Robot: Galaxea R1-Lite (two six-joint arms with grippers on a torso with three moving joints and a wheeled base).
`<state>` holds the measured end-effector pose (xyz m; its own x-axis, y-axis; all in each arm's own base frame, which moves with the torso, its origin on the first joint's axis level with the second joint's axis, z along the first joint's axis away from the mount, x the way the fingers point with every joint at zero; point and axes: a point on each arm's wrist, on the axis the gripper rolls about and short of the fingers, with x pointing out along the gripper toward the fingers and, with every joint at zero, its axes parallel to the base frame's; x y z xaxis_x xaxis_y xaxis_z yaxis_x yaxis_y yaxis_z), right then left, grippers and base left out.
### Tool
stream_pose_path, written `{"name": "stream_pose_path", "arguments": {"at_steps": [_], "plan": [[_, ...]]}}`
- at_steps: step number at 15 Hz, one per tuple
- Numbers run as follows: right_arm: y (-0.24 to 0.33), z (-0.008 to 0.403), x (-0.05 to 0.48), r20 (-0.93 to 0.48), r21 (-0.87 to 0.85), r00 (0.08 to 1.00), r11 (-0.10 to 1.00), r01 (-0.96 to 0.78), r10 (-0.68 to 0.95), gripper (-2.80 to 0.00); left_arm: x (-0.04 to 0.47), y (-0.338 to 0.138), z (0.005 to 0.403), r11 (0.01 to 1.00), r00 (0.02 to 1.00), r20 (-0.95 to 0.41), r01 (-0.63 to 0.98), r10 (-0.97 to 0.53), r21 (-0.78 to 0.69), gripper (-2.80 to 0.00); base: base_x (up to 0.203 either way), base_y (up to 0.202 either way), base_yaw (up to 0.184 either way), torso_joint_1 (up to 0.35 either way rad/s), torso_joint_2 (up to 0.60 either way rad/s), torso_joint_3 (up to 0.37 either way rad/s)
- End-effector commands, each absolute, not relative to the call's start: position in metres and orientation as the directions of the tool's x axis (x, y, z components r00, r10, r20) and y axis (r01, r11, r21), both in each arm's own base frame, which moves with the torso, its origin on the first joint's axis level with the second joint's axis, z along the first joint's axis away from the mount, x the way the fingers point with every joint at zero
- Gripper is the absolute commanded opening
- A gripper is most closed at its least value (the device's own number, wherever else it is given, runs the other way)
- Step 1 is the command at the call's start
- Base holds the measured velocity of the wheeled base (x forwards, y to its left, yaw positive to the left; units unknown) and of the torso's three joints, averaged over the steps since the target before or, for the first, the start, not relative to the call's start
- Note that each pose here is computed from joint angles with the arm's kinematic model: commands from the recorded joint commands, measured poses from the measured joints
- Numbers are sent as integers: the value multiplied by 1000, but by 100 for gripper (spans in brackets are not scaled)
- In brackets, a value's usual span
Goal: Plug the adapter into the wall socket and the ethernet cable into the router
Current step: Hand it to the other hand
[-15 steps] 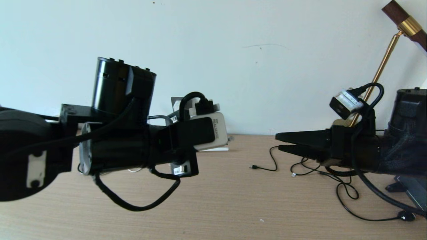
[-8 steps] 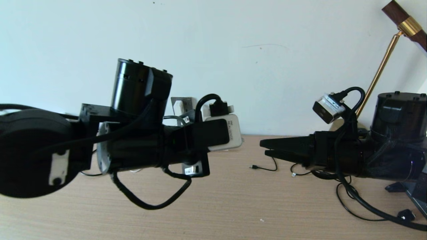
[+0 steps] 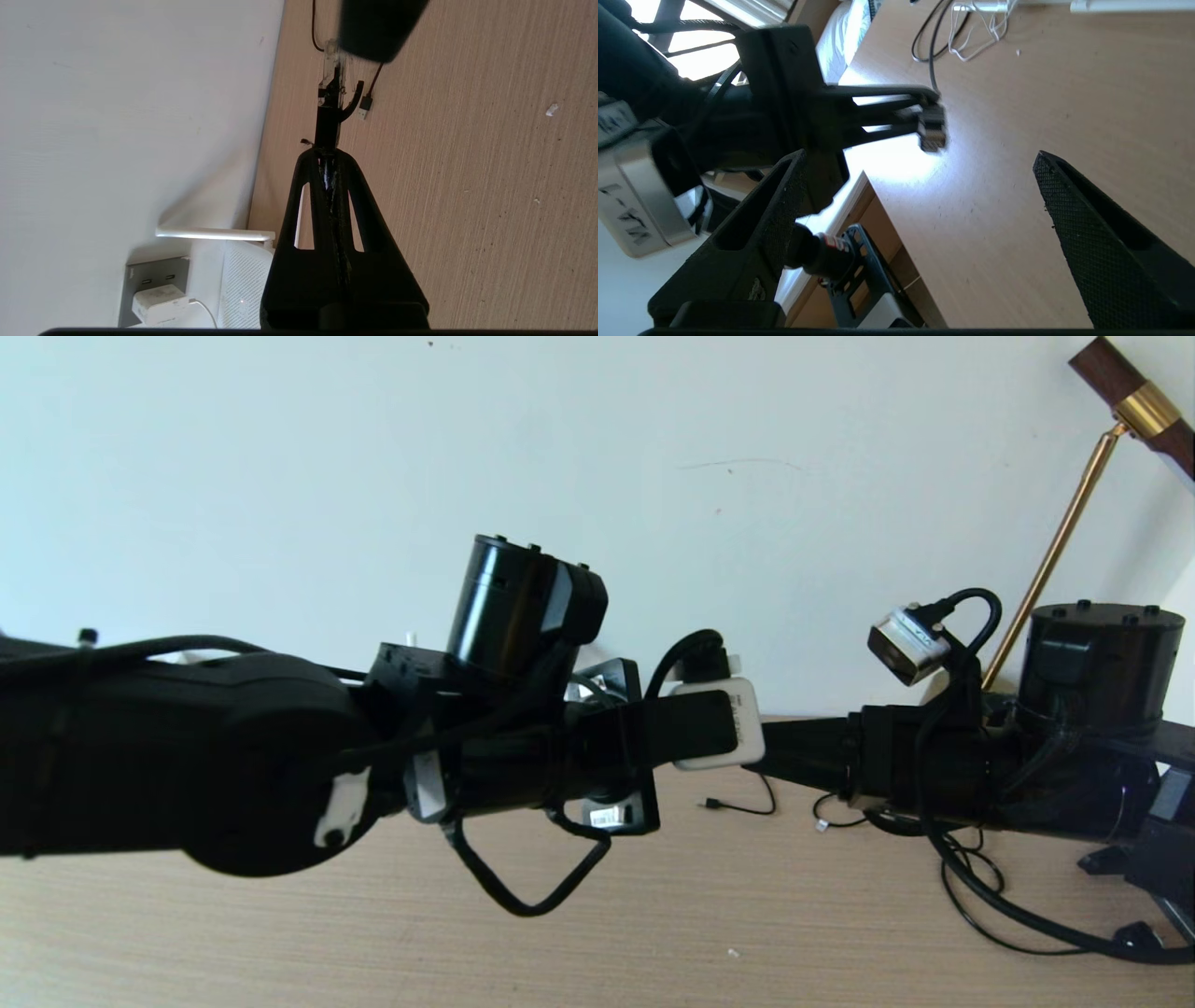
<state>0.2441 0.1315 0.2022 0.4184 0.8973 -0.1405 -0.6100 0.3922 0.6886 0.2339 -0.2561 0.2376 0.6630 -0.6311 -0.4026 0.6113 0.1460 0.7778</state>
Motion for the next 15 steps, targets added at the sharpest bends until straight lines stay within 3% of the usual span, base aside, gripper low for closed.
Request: {"name": "stream_pose_path", "arguments": {"at_steps": [1, 14, 15], "plan": [[132, 199, 251, -126, 685, 425, 388, -616, 896, 0, 238, -262, 230, 128, 656, -422, 620, -625, 774, -280, 0, 0, 0, 0, 0, 0], [135, 188, 264, -130, 697, 400, 371, -614, 907, 0, 238, -263, 231, 127, 652, -417, 619, -634, 775, -280, 0, 0, 0, 0, 0, 0], [135, 188, 264, -129, 699, 391, 363, -616, 911, -280, 238, -263, 231, 127, 652, -417, 619, -634, 775, -280, 0, 0, 0, 0, 0, 0]]}}
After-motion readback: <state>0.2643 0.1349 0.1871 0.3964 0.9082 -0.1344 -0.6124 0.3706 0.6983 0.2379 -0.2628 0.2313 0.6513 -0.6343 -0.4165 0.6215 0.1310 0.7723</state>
